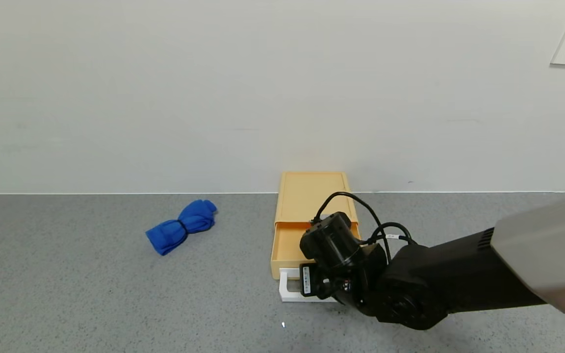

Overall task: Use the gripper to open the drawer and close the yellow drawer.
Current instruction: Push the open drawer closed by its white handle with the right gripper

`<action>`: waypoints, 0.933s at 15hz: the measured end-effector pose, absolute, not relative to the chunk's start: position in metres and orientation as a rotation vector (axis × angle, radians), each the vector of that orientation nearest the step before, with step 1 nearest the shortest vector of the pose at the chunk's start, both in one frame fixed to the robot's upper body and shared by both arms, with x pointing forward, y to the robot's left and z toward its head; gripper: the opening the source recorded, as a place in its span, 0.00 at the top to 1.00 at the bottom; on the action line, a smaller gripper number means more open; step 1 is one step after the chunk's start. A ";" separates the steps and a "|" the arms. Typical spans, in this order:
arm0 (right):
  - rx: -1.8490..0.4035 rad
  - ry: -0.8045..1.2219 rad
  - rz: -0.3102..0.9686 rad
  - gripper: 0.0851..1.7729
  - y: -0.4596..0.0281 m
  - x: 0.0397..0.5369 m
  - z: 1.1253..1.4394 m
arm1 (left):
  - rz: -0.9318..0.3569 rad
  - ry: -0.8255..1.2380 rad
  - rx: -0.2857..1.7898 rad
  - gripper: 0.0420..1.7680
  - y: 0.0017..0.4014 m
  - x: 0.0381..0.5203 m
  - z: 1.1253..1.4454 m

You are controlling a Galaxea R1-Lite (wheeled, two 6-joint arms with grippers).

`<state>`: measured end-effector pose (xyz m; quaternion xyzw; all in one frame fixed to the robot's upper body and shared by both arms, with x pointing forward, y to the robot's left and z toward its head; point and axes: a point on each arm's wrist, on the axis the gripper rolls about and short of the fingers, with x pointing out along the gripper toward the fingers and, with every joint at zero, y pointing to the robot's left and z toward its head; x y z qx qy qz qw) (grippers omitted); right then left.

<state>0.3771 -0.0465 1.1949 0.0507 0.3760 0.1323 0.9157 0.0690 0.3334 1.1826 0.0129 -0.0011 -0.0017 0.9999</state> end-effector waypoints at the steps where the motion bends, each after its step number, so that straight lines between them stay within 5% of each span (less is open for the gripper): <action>1: 0.099 0.771 0.271 0.98 -0.047 0.380 1.194 | -0.004 -0.002 0.026 0.03 0.333 0.069 1.183; 14: 0.128 0.706 0.225 0.98 -0.052 0.431 1.192 | -0.003 -0.003 0.025 0.03 0.333 0.069 1.183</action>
